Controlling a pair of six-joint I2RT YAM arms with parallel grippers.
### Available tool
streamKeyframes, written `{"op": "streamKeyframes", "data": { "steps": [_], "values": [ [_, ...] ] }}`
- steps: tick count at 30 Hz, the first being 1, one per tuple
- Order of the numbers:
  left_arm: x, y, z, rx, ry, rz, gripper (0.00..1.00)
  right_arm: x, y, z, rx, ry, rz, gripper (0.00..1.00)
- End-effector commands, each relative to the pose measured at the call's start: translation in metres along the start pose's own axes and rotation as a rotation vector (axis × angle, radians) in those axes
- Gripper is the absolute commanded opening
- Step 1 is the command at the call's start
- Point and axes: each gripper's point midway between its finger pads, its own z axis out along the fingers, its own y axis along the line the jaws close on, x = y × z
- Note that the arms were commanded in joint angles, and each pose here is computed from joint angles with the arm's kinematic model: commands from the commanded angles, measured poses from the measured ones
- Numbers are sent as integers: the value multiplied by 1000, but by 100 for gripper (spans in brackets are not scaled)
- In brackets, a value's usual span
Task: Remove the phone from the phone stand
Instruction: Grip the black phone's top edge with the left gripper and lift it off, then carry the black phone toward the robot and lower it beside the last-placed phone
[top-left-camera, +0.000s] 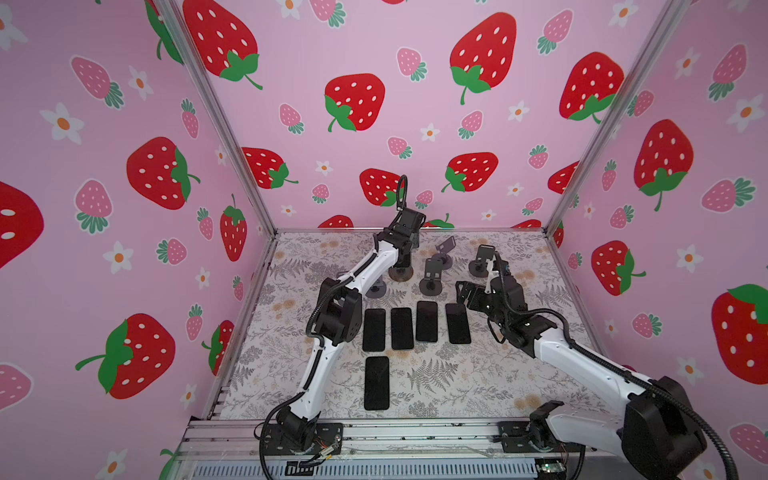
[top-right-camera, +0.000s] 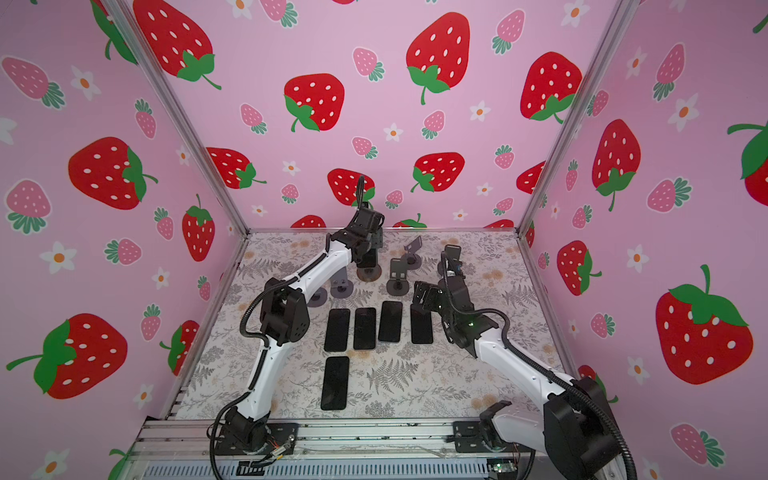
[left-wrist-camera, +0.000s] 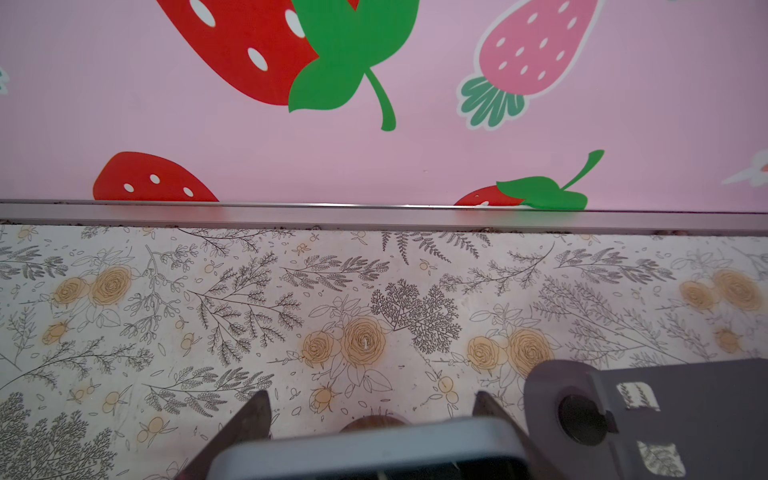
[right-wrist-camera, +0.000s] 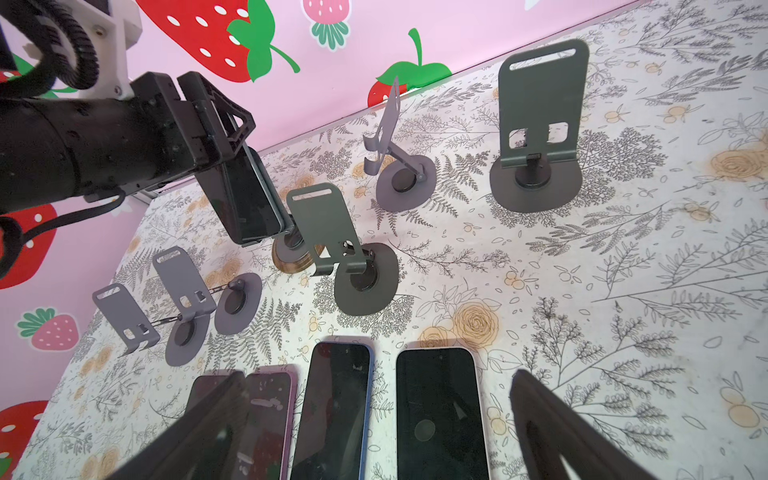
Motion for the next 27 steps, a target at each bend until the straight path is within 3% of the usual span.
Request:
{"op": "streamKeyframes", "data": {
  "steps": [1, 8, 16, 27],
  "values": [
    [-40, 3, -31, 15, -93, -22, 72, -5, -6, -7, 19, -24, 2, 100],
    [-55, 2, -51, 49, -113, -39, 71, -5, -8, -8, 23, -27, -2, 100],
    [-71, 3, -102, 138, -127, -94, 70, -6, -8, -7, 21, -28, 2, 100],
    [-27, 9, -175, 276, -60, -142, 69, -10, -7, -5, 19, -44, 16, 100]
  ]
}}
